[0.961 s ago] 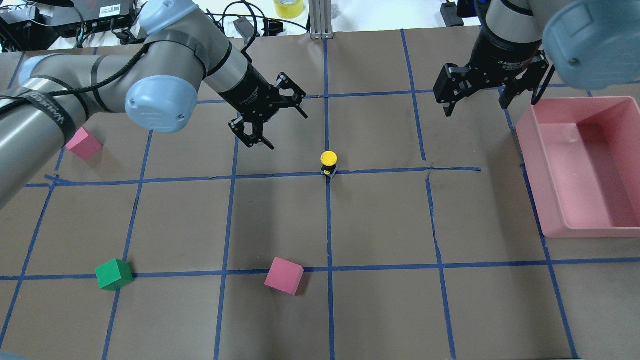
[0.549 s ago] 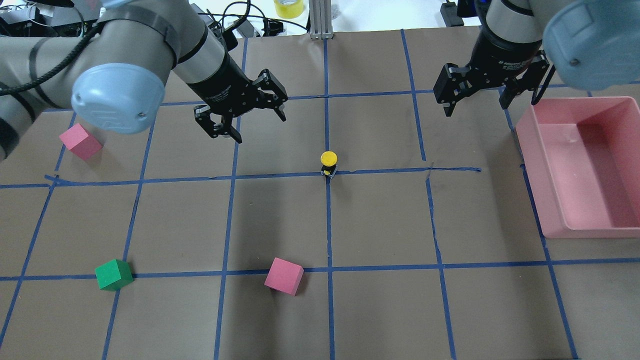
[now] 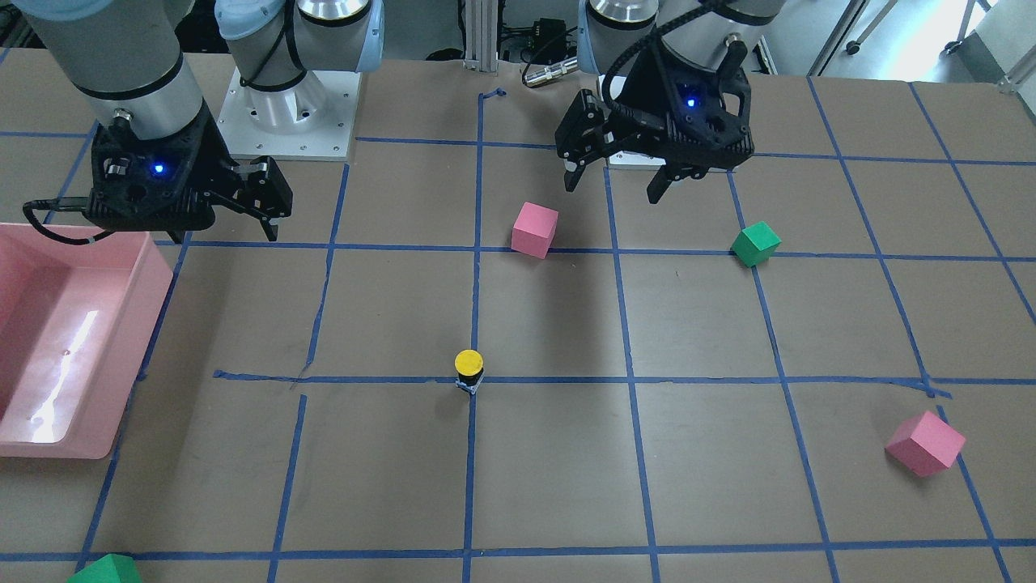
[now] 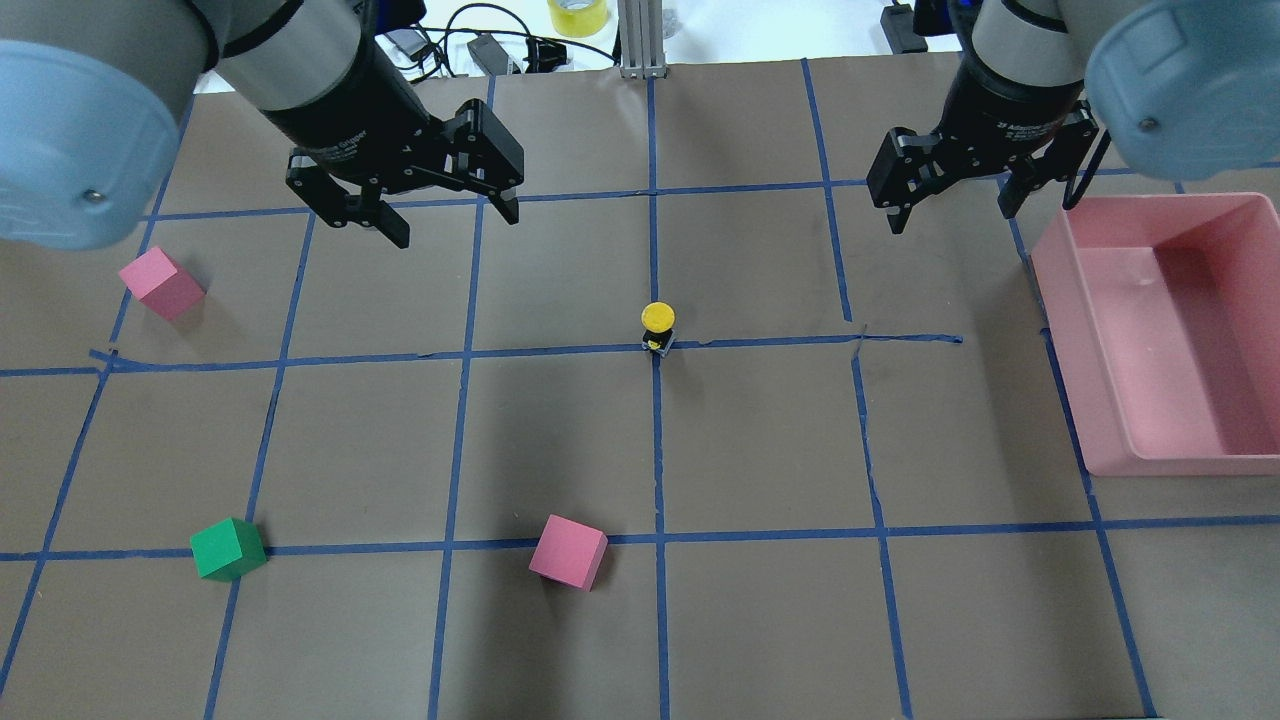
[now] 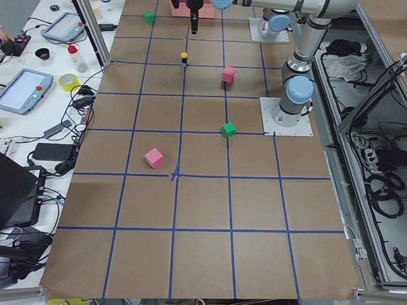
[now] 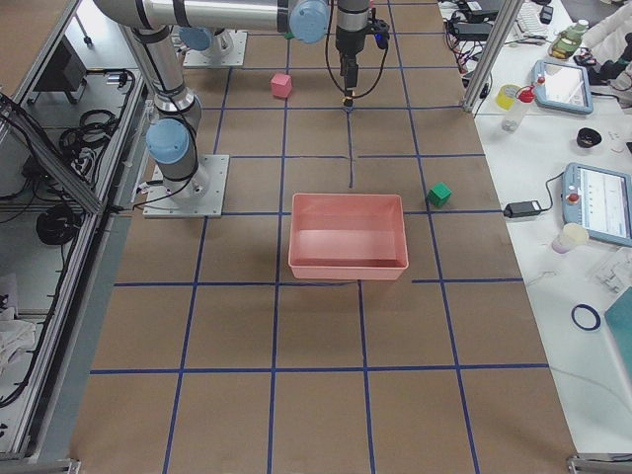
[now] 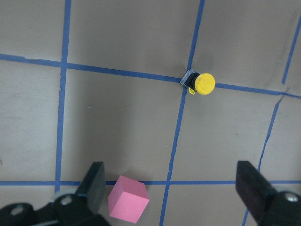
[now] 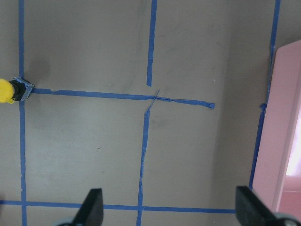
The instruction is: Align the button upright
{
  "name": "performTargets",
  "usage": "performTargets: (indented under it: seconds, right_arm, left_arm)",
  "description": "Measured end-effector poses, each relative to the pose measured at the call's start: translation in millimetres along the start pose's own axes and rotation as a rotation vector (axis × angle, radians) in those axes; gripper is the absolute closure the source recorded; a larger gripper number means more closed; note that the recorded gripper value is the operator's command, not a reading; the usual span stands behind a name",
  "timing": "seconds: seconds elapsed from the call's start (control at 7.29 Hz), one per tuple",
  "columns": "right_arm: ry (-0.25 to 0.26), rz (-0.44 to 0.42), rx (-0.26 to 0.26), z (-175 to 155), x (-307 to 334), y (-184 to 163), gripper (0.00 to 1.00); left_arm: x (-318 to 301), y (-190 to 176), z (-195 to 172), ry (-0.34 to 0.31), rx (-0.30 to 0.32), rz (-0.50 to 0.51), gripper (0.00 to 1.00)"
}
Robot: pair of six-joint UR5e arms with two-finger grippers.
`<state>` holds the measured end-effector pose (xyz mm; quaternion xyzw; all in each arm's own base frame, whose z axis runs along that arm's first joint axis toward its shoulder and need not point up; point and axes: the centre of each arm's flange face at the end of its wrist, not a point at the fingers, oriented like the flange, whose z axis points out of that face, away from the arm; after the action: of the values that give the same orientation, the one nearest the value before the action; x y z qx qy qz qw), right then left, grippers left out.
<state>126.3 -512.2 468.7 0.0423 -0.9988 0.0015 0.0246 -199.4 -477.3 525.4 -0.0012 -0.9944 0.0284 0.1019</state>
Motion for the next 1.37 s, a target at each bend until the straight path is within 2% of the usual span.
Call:
performTargets:
  seconds: [0.14, 0.27, 0.41, 0.69, 0.96, 1.37]
  right_arm:
    - [0.0, -0.002, 0.0, 0, 0, 0, 0.0]
    - [0.0, -0.004, -0.001, 0, 0, 0, 0.0]
    - [-0.004, -0.006, -0.001, 0, 0, 0, 0.0]
    - [-0.014, -0.022, 0.001, -1, 0, 1, 0.0]
    - [-0.016, -0.062, 0.003, -2, 0, 1, 0.0]
    - [-0.015, -0.071, 0.005, -3, 0, 0, 0.0]
  left_arm:
    - [-1, 4, -14, -0.034, 0.018, 0.098, 0.0]
    - [-9, 7, -19, -0.103, 0.022, 0.18, 0.0]
    - [-17, 7, -15, -0.156, 0.009, 0.218, 0.0]
    - [-25, 2, 2, -0.19, 0.008, 0.219, 0.0]
    - [-40, -7, 11, -0.195, 0.024, 0.169, 0.0]
    - [-61, -14, 14, -0.193, 0.017, 0.114, 0.0]
